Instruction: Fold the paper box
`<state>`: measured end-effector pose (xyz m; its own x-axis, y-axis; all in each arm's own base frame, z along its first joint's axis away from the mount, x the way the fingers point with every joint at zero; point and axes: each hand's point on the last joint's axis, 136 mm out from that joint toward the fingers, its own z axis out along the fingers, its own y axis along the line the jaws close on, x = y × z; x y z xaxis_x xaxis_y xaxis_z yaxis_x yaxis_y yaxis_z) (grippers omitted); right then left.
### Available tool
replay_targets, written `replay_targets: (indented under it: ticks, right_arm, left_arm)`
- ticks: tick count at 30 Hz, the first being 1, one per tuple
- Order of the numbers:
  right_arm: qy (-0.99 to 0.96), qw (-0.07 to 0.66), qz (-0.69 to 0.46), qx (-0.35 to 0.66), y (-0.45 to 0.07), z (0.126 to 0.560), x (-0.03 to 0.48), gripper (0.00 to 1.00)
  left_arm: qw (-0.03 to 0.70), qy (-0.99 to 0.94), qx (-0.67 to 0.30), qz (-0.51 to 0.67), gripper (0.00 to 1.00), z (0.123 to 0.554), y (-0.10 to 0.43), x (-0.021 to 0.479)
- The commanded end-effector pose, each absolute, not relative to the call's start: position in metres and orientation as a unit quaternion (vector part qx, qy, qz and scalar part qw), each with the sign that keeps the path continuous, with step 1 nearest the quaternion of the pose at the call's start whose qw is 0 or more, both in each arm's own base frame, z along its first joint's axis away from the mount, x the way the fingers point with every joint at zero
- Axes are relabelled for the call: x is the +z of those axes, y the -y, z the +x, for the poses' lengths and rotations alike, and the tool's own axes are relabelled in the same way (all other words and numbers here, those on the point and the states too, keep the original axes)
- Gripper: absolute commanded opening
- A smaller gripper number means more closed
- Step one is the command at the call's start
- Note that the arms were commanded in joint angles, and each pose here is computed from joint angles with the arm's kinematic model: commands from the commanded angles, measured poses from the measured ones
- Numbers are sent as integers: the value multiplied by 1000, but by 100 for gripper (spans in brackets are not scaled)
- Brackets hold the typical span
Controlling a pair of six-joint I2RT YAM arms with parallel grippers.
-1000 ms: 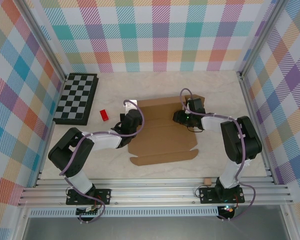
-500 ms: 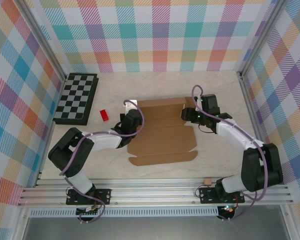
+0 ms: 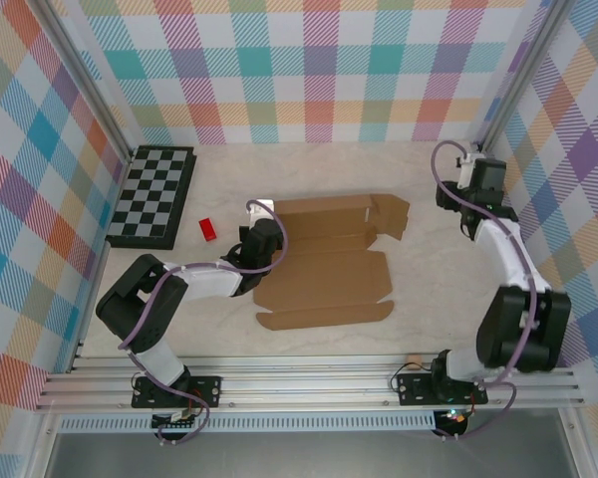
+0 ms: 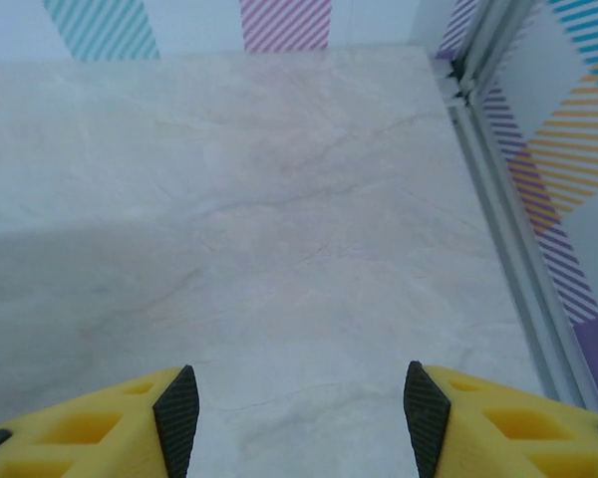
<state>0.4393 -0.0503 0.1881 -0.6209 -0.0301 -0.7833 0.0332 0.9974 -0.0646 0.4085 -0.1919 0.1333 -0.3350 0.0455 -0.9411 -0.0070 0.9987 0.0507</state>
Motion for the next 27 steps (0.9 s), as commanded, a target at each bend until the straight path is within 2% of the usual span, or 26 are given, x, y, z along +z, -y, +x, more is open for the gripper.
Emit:
replay_targets:
  ticks: [1,5,11,20,27]
  right_arm:
    - [-893,426,-145,-2,20,458,169,59]
    - [-880,405,-242,63,-11,457,144,59]
    - [-840,375,-368,137,-57,424,128,59]
    - [-787,362,-457,203,-103,381,127,59]
    - [-761,360,-501,202,-123,360,129,60]
  left_arm:
    - [541,-839,29,46,1,398,191,107]
    - [544,-838,20,46,1,399,194,111]
    - [545,-837,4,56,0,398,200,112]
    - [550,-833,1,55,0,396,198,119]
    - [549,-835,-3,45,0,394,196,120]
